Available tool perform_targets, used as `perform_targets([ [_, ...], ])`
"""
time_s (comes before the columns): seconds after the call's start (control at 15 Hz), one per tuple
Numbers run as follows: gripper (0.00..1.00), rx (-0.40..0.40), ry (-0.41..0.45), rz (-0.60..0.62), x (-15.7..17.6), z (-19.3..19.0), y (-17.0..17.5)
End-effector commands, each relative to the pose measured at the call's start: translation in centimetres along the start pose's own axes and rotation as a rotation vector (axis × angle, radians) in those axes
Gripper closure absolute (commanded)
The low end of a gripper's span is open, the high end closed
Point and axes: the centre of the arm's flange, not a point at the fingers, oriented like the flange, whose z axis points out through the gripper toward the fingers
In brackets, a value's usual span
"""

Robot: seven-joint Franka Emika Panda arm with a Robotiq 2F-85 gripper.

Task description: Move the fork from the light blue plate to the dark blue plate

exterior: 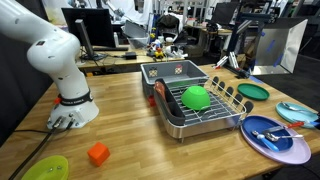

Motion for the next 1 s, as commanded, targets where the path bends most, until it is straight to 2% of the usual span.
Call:
perform_targets([
  [0.0, 0.93, 0.031, -0.046, -0.021, 0.1, -0.9, 0.2],
  [0.2, 0.93, 0.044, -0.051, -0.069, -0.1, -1.7, 0.7],
  [0.47, 0.93, 0.061, -0.017, -0.212, -1.3, -2.8, 2.0],
  [0.93, 0.93, 0.017, 0.075, -0.535, -7.6, -2.6, 6.6],
])
